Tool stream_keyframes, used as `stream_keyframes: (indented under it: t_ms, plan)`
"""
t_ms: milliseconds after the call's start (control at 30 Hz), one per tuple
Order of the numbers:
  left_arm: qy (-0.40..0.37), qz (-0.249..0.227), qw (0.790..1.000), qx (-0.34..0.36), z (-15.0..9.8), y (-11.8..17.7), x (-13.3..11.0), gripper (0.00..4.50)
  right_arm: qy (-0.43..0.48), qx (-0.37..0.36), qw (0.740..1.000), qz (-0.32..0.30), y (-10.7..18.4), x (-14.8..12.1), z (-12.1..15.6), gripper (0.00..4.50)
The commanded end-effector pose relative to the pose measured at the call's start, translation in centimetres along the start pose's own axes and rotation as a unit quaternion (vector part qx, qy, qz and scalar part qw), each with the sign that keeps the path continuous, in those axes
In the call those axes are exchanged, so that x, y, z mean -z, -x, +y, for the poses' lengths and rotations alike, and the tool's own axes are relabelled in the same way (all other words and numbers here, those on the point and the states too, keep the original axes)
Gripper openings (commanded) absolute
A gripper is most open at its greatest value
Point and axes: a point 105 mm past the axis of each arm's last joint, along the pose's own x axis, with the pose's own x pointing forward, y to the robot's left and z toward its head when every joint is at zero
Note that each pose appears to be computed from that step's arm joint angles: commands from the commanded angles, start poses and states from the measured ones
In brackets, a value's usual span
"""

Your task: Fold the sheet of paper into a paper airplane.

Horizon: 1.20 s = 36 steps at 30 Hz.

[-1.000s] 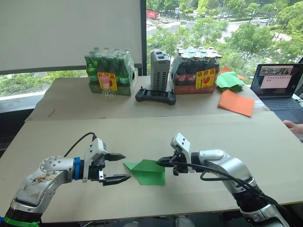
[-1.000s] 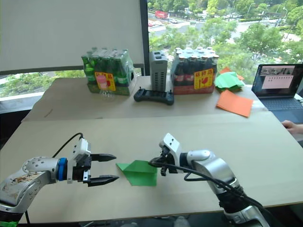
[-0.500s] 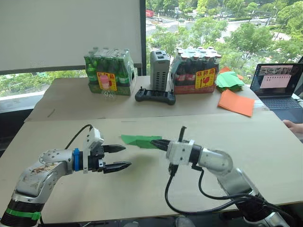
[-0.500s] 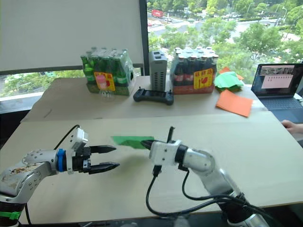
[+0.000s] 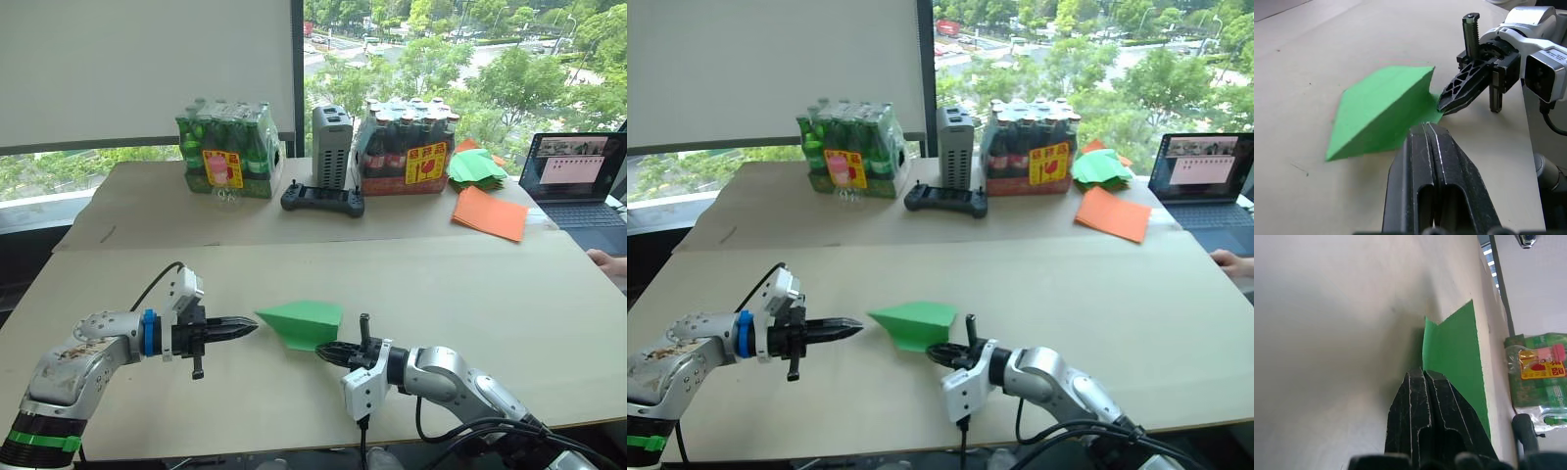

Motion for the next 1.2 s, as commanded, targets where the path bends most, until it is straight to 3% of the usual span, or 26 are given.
stream_keyframes:
  t_ms: [33, 233, 433, 533, 767, 1200]
  plan:
    - [-0.023, 0.001, 1.000, 0.003, -0.1, -0.3, -0.5, 0.00, -0.015, 0.008, 1.000, -0.022, 0.2, -0.9, -0.7, 1.17]
    - [-0.030, -0.003, 1.000, 0.008, -0.4, -1.3, -1.0, 0.00, -0.075, 0.009, 0.996, -0.038, 0.8, -2.1, -2.3, 3.26]
    - [-0.039, -0.005, 0.999, 0.014, -0.5, -2.1, -2.0, 0.00, -0.300, 0.030, 0.952, -0.052, 1.0, -2.8, -4.9, 3.26]
    - [-0.041, -0.004, 0.999, 0.017, -0.7, -2.4, -2.3, 0.00, -0.346, 0.022, 0.938, -0.029, 0.7, -2.1, -4.7, 2.54]
    - [-0.045, -0.010, 0.999, 0.014, -1.0, -2.8, -3.2, 0.00, -0.409, 0.029, 0.912, 0.000, 0.2, -1.1, -4.0, 0.15]
    - [-0.080, -0.015, 0.997, 0.011, -0.6, -4.1, -5.1, 0.00, -0.446, -0.054, 0.888, 0.099, 0.0, 1.1, 2.2, 0.04]
